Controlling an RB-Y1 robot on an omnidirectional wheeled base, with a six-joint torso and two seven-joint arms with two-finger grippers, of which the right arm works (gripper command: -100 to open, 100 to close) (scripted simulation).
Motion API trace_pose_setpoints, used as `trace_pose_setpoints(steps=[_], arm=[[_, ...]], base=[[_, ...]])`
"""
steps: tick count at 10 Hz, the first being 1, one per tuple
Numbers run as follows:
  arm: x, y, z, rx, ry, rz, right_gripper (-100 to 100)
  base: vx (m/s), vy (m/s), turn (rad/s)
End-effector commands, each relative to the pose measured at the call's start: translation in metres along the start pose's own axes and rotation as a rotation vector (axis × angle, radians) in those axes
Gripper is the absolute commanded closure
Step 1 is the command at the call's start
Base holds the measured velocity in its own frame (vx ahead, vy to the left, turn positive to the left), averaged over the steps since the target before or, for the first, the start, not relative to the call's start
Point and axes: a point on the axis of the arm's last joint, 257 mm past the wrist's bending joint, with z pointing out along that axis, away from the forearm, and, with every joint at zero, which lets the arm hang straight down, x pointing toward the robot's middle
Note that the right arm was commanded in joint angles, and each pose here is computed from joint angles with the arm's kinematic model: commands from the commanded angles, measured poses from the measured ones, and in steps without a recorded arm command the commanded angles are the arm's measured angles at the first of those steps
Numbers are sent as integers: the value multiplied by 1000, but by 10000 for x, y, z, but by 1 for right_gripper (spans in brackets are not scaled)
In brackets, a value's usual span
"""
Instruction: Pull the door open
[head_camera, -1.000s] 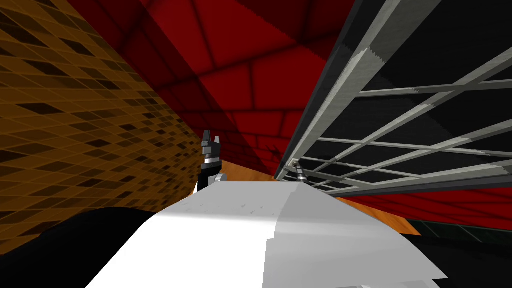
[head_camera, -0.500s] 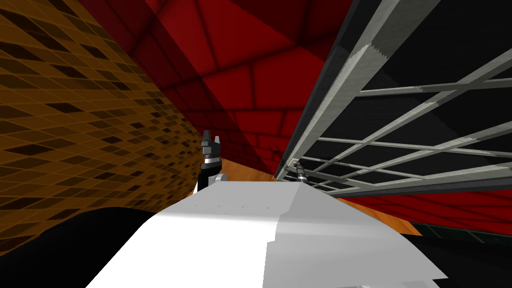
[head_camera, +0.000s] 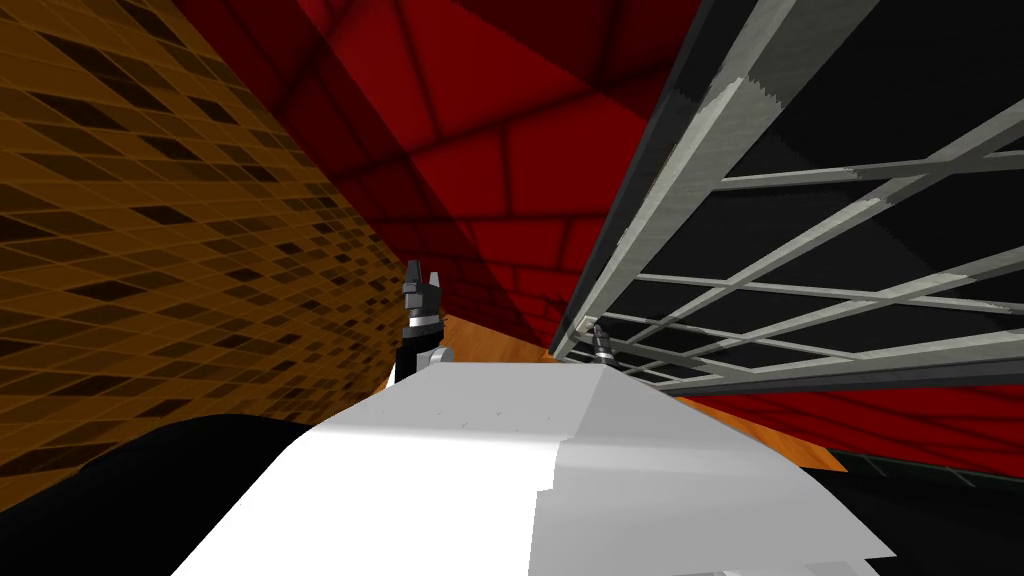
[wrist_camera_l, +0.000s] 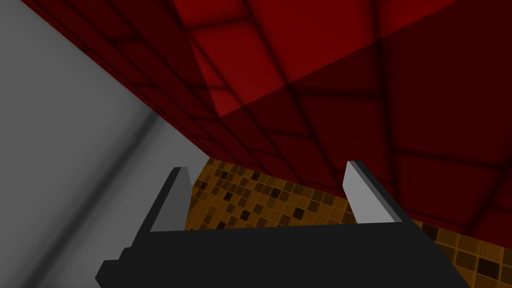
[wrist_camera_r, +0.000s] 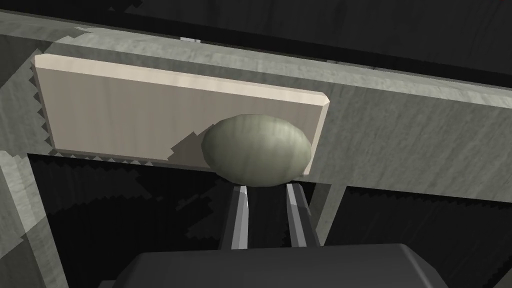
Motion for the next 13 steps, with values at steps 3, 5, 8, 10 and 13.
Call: trace_pose_setpoints(steps=[3, 5, 8, 10, 13], arm=[[105, 62, 66, -19, 7, 107, 100], [102, 61, 76, -18, 3, 161, 100], [-7, -56, 30, 14, -13, 124, -100], [-15, -61, 31, 15, -11, 74, -100], [-32, -71, 34, 18, -8, -26, -100]], base=[[-46, -12, 43], [-38, -7, 38], [-28, -3, 9], [-10, 28, -1], [-18, 18, -8]])
